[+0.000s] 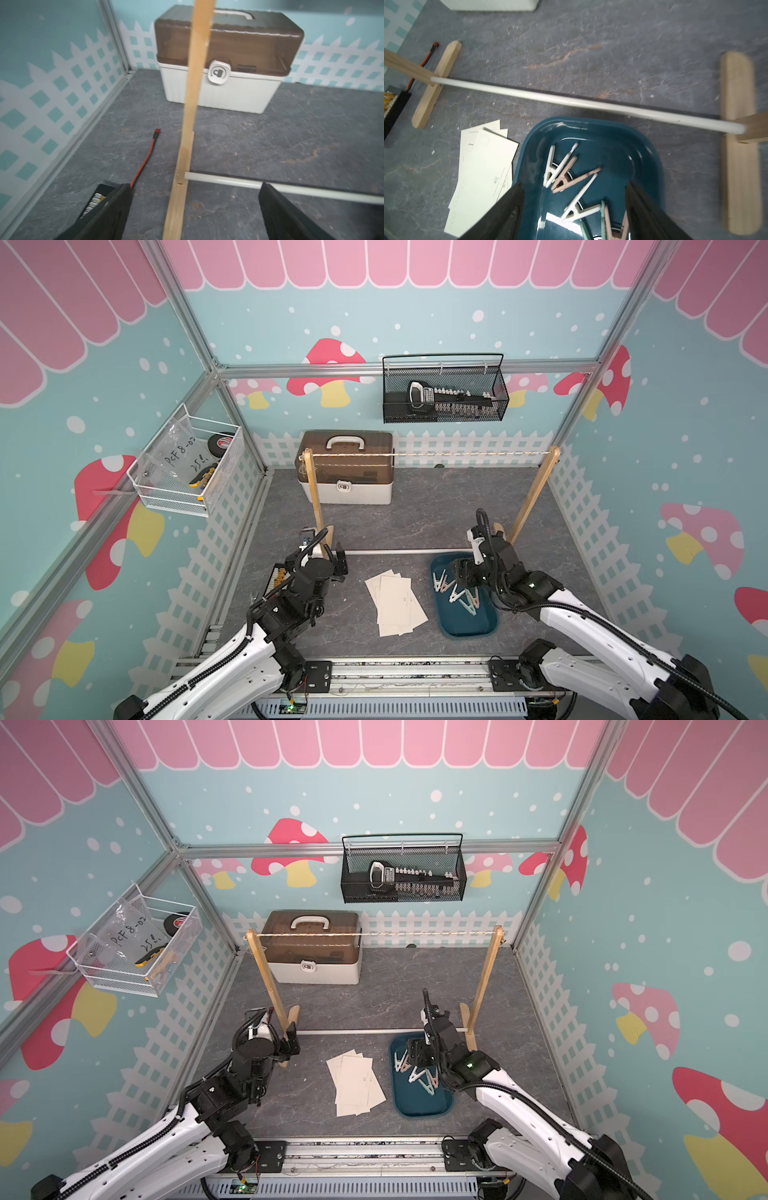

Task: Remove the postcards from the strings
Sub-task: Place the postcard on the postcard, then reset both arms

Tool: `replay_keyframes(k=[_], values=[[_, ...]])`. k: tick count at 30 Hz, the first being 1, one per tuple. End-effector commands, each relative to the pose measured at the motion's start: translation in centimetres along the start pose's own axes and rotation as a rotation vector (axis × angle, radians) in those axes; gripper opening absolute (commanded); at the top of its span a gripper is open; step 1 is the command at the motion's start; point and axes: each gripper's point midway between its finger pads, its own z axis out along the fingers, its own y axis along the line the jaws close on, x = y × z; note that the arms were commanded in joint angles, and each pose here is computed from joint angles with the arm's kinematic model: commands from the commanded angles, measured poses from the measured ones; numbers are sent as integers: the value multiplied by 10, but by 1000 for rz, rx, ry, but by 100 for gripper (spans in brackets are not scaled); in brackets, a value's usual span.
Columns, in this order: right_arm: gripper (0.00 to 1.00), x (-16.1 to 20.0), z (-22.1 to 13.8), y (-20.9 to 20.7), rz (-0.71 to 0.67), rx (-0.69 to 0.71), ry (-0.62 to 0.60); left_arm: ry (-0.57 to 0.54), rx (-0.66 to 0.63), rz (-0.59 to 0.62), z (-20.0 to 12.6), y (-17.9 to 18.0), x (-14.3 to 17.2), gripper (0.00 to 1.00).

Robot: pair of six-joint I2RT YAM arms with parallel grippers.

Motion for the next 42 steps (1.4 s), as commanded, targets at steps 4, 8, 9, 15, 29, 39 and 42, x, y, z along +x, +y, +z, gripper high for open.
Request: replay_keyframes(k=[4,8,9,15,29,39,42], values=[[91,-16,-33,-58,-92,315,-128,-260,-193,-40,-7,47,-33,99],[99,-25,-58,-93,-77,506,-225,-310,-251,-51,1,67,-25,99],[99,-27,-64,-104,-59,555,-244,-310,-225,-32,7,66,-20,99],[99,-30,-65,-154,39,684,-259,-290,-188,-104,35,83,8,99],[99,-52,-31,-186,-116,743,-520,-262,-156,-80,89,90,14,99],[99,-41,15,-195,-123,622,-500,-280,-76,-89,115,80,31,99],[99,-48,23,-188,-159,578,-523,-268,-103,-101,120,86,32,99]])
